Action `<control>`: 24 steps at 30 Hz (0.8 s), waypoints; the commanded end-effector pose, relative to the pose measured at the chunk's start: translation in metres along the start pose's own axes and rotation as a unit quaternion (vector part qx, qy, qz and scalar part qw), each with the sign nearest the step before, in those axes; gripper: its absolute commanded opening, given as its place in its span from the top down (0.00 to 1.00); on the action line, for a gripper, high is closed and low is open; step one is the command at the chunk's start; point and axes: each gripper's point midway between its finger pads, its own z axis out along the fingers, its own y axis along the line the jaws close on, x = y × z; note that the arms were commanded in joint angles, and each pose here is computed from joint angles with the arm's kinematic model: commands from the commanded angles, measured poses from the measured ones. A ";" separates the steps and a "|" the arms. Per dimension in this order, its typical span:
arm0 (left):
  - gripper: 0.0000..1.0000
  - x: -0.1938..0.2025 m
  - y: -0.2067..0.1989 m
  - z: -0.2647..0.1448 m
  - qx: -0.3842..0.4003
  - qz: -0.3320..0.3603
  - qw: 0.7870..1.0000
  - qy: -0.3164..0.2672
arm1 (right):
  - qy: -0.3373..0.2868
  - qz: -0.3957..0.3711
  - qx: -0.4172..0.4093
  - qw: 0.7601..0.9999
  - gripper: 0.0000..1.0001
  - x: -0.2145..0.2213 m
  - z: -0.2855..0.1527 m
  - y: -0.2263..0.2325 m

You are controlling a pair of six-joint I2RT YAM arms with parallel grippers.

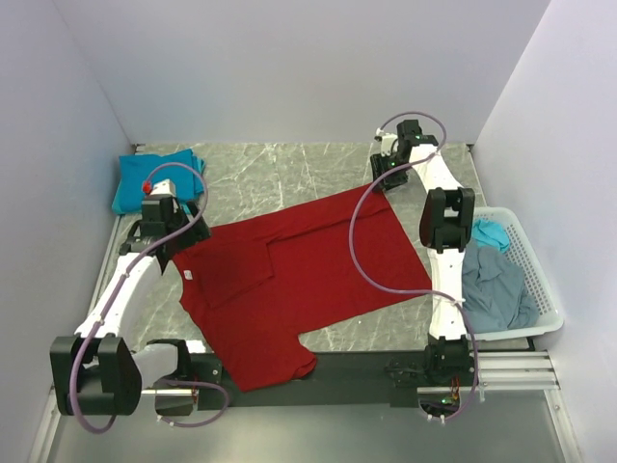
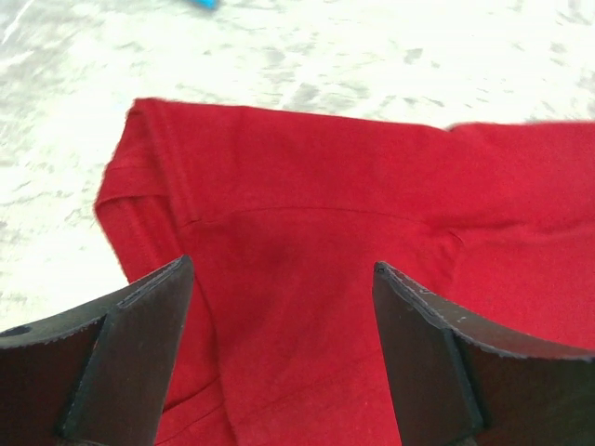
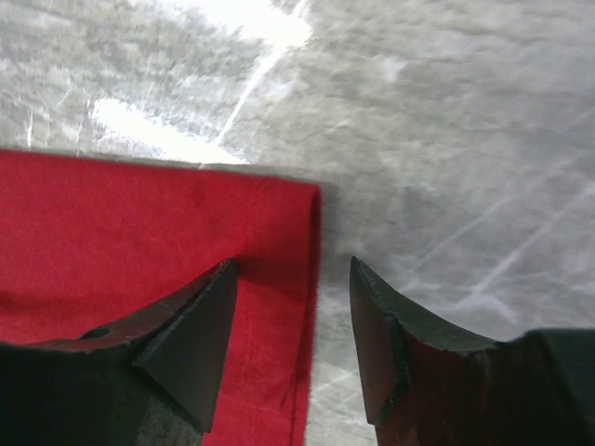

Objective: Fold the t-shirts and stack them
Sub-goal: Fold the tshirt

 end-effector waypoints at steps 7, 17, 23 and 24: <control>0.18 -0.016 0.011 0.002 -0.012 -0.041 0.999 -0.022 | 0.007 -0.011 0.001 1.000 0.75 -0.003 0.012 0.007; 0.19 -0.014 0.017 0.007 -0.023 -0.050 0.998 -0.015 | -0.071 -0.010 0.101 0.992 1.00 -0.053 0.006 -0.023; 0.20 -0.017 0.026 0.012 -0.030 -0.080 0.996 -0.014 | -0.141 -0.017 0.158 0.977 1.00 -0.094 0.002 -0.034; 0.21 -0.018 0.027 0.015 -0.031 -0.090 0.995 -0.015 | -0.155 -0.020 0.166 0.974 1.00 -0.102 0.003 -0.037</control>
